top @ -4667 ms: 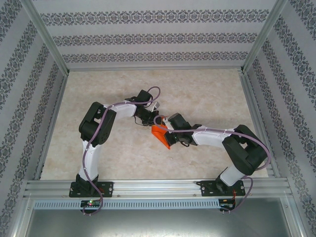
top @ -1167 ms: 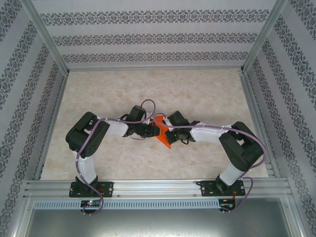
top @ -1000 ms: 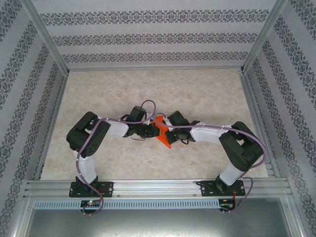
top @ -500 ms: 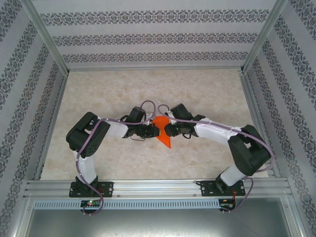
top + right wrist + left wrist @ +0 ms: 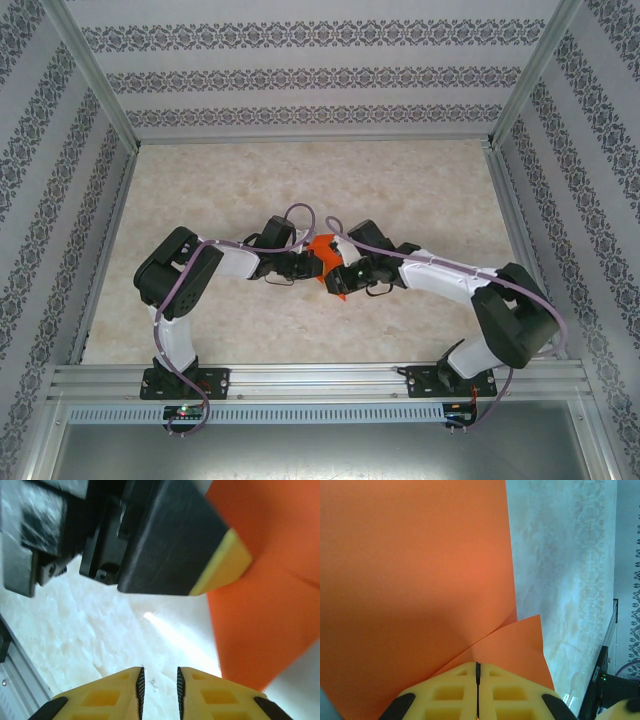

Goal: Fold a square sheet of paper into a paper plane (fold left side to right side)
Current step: Third fold the triangle at the center of the table.

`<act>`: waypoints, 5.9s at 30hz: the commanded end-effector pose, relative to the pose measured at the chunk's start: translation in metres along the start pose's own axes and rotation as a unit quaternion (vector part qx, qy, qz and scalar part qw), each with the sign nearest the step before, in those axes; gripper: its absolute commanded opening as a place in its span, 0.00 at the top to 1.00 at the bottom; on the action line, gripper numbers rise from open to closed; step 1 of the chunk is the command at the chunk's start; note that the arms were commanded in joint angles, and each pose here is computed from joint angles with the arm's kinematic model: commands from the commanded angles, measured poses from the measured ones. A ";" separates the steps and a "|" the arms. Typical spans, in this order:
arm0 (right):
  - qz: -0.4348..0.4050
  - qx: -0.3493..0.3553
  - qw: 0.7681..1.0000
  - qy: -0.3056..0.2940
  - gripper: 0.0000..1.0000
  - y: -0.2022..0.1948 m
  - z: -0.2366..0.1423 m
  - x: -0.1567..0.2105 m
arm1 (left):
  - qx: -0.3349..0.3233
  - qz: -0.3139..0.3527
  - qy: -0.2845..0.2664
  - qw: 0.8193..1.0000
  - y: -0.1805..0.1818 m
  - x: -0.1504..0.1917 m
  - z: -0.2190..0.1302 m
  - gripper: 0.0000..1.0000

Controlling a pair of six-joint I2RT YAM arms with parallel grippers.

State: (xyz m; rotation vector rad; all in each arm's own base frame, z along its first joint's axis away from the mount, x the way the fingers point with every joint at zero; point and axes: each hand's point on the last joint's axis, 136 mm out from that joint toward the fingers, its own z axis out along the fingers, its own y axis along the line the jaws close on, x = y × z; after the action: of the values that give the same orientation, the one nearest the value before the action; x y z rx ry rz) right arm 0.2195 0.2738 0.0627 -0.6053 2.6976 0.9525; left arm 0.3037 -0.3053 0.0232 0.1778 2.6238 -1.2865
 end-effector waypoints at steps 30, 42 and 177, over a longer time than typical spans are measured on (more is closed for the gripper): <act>0.046 0.018 0.997 0.066 0.75 -0.032 0.028 0.024 | -0.048 -0.013 0.021 0.999 0.022 0.020 0.000 0.91; 0.057 0.015 0.994 0.087 0.75 -0.038 0.033 0.039 | -0.053 -0.010 0.022 0.998 0.021 0.019 -0.001 0.91; 0.189 0.134 0.963 0.140 1.00 -0.084 0.014 0.074 | -0.171 -0.025 -0.071 0.982 0.083 -0.026 -0.056 0.99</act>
State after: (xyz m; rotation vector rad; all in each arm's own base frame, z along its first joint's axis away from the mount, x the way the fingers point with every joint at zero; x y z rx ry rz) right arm 0.2235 0.2370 0.0129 -0.2232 3.0146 0.8414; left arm 0.3315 -0.2566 0.0203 0.0586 2.6335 -1.0306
